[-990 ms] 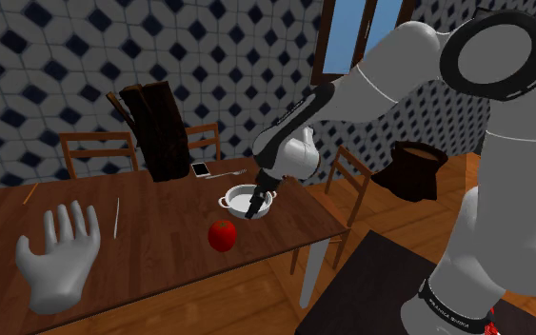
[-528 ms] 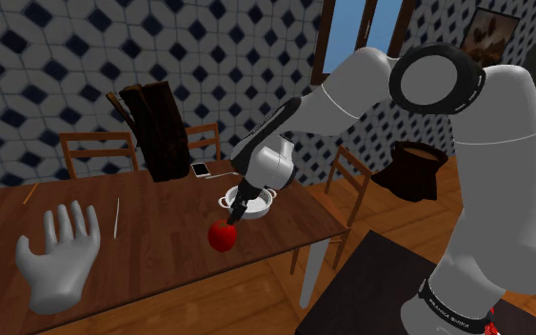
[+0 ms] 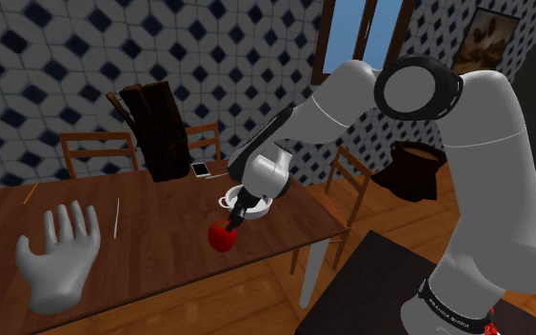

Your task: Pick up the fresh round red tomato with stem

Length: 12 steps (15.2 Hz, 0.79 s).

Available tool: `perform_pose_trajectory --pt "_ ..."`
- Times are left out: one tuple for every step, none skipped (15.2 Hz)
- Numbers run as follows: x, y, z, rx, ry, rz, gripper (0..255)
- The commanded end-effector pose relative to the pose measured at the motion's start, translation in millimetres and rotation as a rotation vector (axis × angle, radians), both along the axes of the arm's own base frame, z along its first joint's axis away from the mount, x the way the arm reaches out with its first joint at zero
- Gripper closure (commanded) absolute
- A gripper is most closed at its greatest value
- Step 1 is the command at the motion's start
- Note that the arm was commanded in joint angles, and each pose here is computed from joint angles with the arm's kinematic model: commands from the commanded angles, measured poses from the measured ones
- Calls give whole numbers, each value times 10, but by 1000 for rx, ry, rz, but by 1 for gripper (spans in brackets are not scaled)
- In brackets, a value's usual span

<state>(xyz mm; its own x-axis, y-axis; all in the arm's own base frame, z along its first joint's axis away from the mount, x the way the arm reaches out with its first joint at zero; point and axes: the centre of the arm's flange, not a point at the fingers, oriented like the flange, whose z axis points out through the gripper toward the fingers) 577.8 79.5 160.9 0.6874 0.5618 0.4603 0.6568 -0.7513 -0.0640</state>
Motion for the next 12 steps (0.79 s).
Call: perform_pose_trajectory --pt "1 0 -10 0 0 0 255" --pt "0 0 -10 0 0 0 255" --pt "0 1 -10 0 0 0 255" --pt "0 1 -9 0 0 0 255" --pt "2 0 -9 0 0 0 255" --pt "2 0 -10 0 0 0 255" --pt "1 1 -10 0 0 0 255" --pt "1 1 -10 0 0 0 255" --pt "-4 -1 -11 0 0 0 255" --pt "-4 -1 41 0 0 0 255" --pt "-4 -1 94 0 0 0 255" --pt "-4 -1 147 0 0 0 255"
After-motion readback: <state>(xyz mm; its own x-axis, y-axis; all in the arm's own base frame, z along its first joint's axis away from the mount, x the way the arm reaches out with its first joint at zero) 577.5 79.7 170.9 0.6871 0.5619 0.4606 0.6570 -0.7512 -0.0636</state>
